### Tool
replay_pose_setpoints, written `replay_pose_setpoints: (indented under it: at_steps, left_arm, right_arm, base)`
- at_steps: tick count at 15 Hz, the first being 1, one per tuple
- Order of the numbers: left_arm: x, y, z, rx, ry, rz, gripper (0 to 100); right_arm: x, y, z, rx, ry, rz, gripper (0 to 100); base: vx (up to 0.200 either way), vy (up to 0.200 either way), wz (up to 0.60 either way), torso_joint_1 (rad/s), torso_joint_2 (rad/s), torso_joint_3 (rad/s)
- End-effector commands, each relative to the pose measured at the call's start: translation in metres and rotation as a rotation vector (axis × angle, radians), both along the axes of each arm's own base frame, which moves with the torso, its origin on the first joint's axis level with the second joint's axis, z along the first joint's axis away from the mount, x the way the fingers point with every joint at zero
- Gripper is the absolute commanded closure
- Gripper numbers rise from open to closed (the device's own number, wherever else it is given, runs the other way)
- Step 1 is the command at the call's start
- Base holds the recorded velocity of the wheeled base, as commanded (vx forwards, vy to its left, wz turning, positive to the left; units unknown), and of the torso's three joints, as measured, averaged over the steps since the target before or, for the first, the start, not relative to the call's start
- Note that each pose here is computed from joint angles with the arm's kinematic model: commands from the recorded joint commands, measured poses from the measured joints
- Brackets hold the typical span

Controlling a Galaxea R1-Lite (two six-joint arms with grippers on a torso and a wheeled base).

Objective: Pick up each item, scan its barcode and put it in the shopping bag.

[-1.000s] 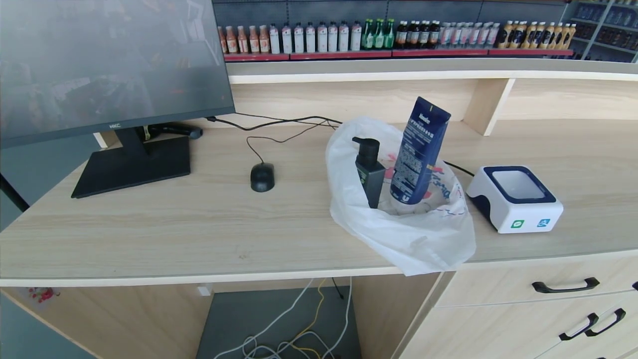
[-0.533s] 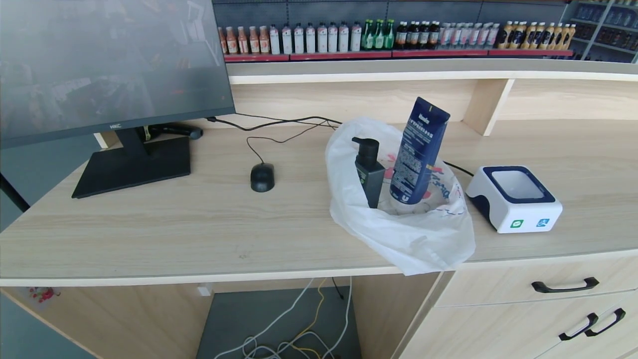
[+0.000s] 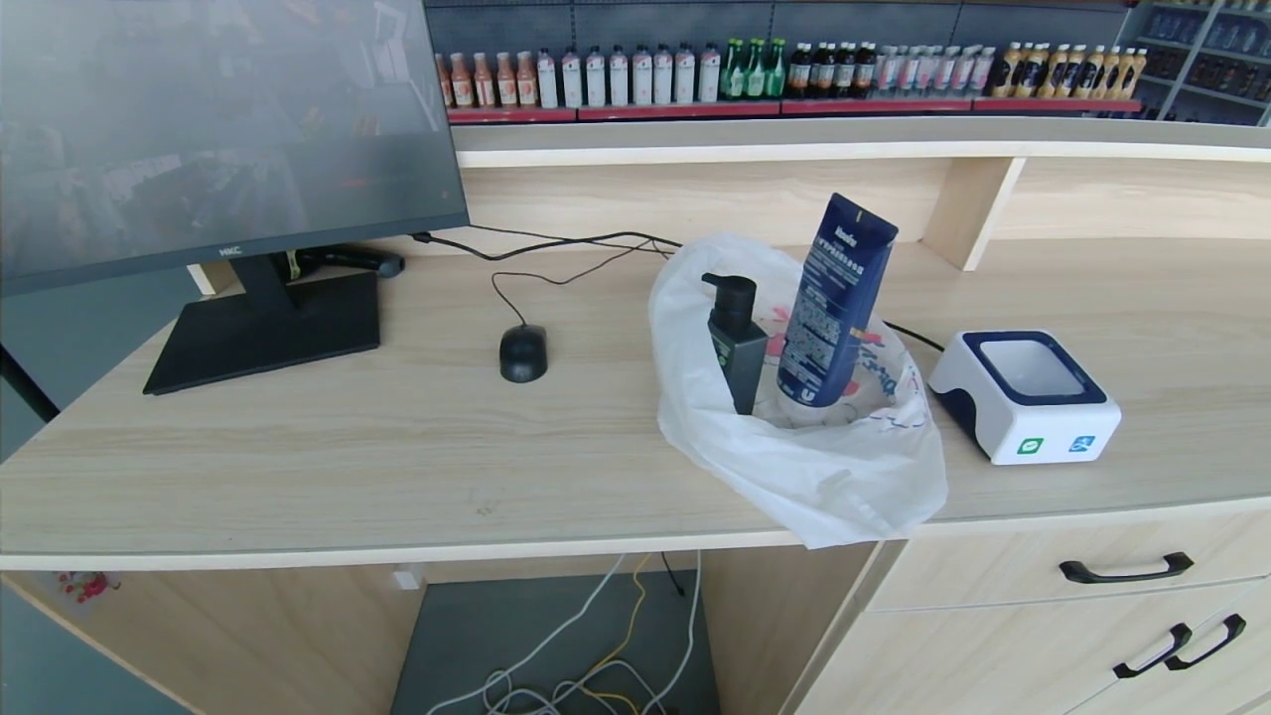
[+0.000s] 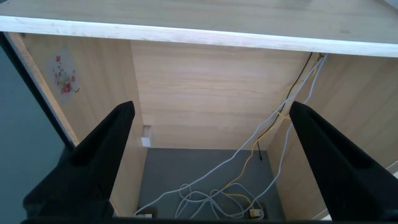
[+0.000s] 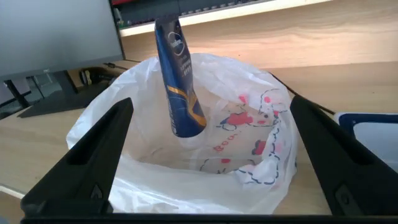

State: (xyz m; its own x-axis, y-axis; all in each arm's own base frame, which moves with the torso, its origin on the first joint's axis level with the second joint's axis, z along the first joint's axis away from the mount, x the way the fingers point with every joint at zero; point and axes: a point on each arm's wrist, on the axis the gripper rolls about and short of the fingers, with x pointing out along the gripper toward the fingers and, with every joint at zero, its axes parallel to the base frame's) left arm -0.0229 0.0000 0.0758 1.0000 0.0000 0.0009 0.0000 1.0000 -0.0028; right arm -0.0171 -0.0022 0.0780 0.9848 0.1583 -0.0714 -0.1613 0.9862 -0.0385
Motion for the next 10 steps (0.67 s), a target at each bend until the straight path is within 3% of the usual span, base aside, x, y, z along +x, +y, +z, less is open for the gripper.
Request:
replay_pose_setpoints:
  at_steps: [1,4,6,9,10]
  left_arm:
    - [-0.0001,0.0000,0.0001,0.000,-0.001,0.000,0]
    - [-0.0001,0.0000,0.0001,0.000,-0.001,0.000,0]
    - [-0.0001,0.0000,0.0001,0.000,-0.001,0.000,0]
    - [-0.0001,0.0000,0.0001,0.000,-0.001,0.000,0]
    - [-0.0001,0.0000,0.0001,0.000,-0.001,0.000,0]
  right_arm:
    - [0.0034,0.0027,-0.0004,0.003,0.047,-0.163,0]
    - [-0.0058,0.0027,-0.0023,0.009,-0.071,-0.155,0]
    - [-0.0058,0.0027,-0.0023,0.021,-0.070,-0.155,0]
    - [-0.0058,0.0027,-0.0021,0.028,-0.071,-0.155,0]
    - [-0.0058,0.0027,-0.0021,0.028,-0.071,-0.155,0]
  base:
    - [0.000,0.000,0.00,0.000,0.00,0.000]
    - [0.000,0.000,0.00,0.000,0.00,0.000]
    - [0.000,0.000,0.00,0.000,0.00,0.000]
    - [-0.200,0.000,0.00,0.007,0.01,0.002]
    - [0.000,0.000,0.00,0.000,0.00,0.000]
